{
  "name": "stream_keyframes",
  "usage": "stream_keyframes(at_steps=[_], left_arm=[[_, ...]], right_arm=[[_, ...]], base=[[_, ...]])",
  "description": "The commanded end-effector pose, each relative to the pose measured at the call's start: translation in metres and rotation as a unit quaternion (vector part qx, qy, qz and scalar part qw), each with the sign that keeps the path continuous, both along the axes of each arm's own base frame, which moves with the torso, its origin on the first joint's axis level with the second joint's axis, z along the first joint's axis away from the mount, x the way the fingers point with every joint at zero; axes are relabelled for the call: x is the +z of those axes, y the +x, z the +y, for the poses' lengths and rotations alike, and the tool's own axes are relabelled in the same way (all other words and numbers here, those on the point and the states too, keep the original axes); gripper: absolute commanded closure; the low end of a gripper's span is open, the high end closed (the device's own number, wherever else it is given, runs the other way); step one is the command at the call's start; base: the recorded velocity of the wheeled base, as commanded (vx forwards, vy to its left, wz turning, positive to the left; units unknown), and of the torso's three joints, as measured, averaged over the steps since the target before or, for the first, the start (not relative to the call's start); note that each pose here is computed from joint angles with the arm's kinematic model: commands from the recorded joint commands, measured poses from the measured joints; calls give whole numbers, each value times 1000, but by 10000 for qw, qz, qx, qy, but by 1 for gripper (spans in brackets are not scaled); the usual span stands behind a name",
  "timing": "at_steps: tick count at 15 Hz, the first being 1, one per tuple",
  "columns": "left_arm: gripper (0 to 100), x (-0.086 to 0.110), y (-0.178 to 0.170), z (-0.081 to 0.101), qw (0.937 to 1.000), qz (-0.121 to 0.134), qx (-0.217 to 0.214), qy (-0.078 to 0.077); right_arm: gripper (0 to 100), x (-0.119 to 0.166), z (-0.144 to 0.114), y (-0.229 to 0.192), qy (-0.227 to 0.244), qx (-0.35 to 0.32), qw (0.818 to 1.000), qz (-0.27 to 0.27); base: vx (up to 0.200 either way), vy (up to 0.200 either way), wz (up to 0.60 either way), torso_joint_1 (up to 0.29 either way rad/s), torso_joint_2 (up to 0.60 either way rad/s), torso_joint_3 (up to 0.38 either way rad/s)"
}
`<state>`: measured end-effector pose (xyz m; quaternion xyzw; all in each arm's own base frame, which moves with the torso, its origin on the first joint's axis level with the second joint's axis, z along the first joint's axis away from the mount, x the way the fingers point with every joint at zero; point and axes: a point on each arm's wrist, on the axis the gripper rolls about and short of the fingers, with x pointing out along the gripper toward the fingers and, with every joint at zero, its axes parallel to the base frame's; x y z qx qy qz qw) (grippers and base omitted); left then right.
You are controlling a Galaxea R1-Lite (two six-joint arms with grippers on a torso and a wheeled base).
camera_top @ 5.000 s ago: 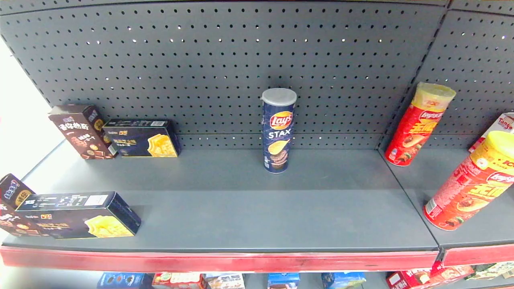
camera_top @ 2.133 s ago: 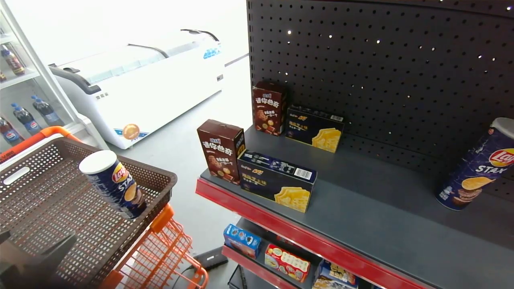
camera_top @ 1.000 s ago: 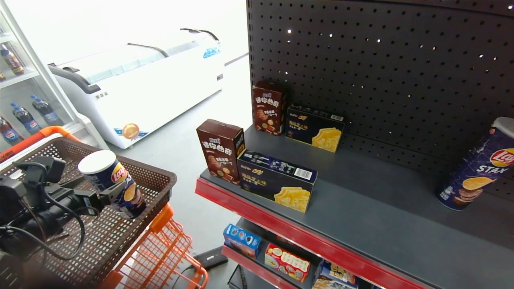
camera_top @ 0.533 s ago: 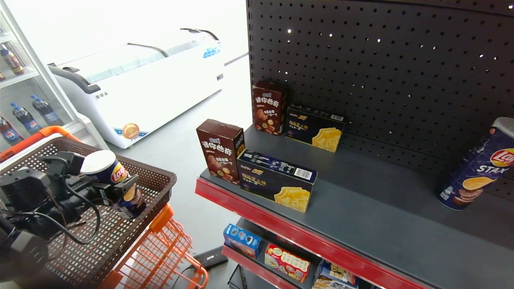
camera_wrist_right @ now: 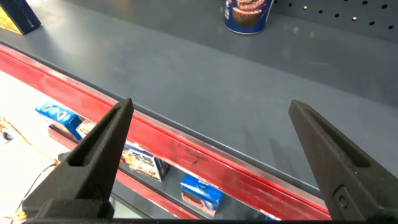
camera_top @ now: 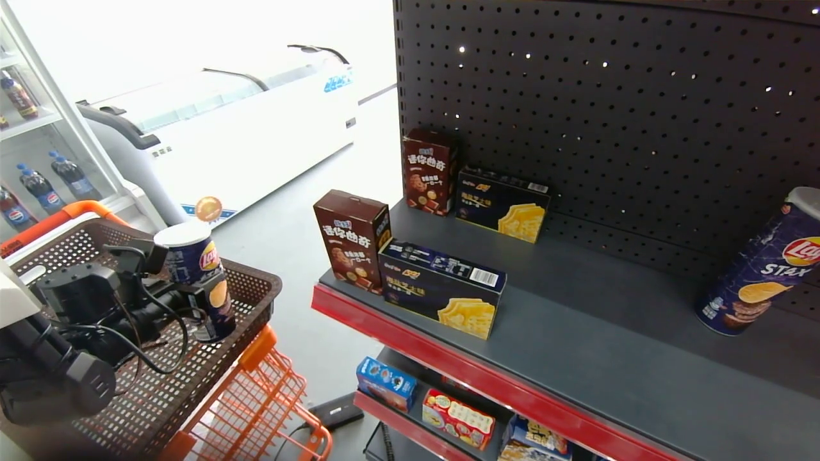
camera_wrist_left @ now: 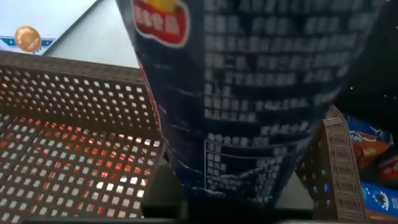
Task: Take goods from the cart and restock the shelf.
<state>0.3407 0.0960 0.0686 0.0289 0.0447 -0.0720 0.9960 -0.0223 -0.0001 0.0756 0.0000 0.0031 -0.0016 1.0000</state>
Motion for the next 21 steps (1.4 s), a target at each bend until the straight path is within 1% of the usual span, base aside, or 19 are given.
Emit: stream_keyframes(at_steps=[1,3,4,5,6,8,9,10,12,13,14,15,16,17,18,19,20,21], left_arm=[[100,6,7,-3,9998,-163,-68,48],[100,27,11,-6,9985,-516,-91,153],[100,27,11,-6,9985,-516,-91,153],[100,55,9,-8,9957,-883,-98,260],[100,72,7,-15,9949,-966,-59,274],[100,95,1,-30,9948,-931,325,246],[100,104,-4,-40,9950,-887,387,227],[100,109,-10,-47,9956,-859,310,216],[100,123,-26,-62,9957,-910,97,159],[100,135,-30,-73,9937,-1110,-62,163],[100,142,-34,-79,9928,-1179,-138,152],[100,156,-46,-86,9920,-1233,-197,186],[100,163,-56,-96,9939,-1047,-313,162],[100,174,-66,-103,9945,-942,-444,145],[100,175,-76,-108,9946,-761,-699,128],[100,180,-90,-120,9888,-764,-1285,38],[100,184,-97,-129,9791,-785,-1874,-52],[100,184,-95,-135,9748,-770,-2091,-98]], right_arm=[[0,0,0,0,0,1,10000,0],[0,0,0,0,0,1,10000,0],[0,0,0,0,0,1,10000,0],[0,0,0,0,0,1,10000,0],[0,0,0,0,0,1,10000,0],[0,0,0,0,0,1,10000,0],[0,0,0,0,0,1,10000,0],[0,0,0,0,0,1,10000,0],[0,0,0,0,0,1,10000,0],[0,0,0,0,0,1,10000,0],[0,0,0,0,0,1,10000,0],[0,0,0,0,0,1,10000,0],[0,0,0,0,0,1,10000,0],[0,0,0,0,0,1,10000,0],[0,0,0,0,0,1,10000,0],[0,0,0,0,0,1,10000,0],[0,0,0,0,0,1,10000,0],[0,0,0,0,0,1,10000,0]], base=[[0,0,0,0,0,0],[0,0,0,0,0,0],[0,0,0,0,0,0],[0,0,0,0,0,0],[0,0,0,0,0,0],[0,0,0,0,0,0],[0,0,0,0,0,0],[0,0,0,0,0,0],[0,0,0,0,0,0],[0,0,0,0,0,0],[0,0,0,0,0,0],[0,0,0,0,0,0],[0,0,0,0,0,0],[0,0,0,0,0,0],[0,0,0,0,0,0],[0,0,0,0,0,0],[0,0,0,0,0,0],[0,0,0,0,0,0]])
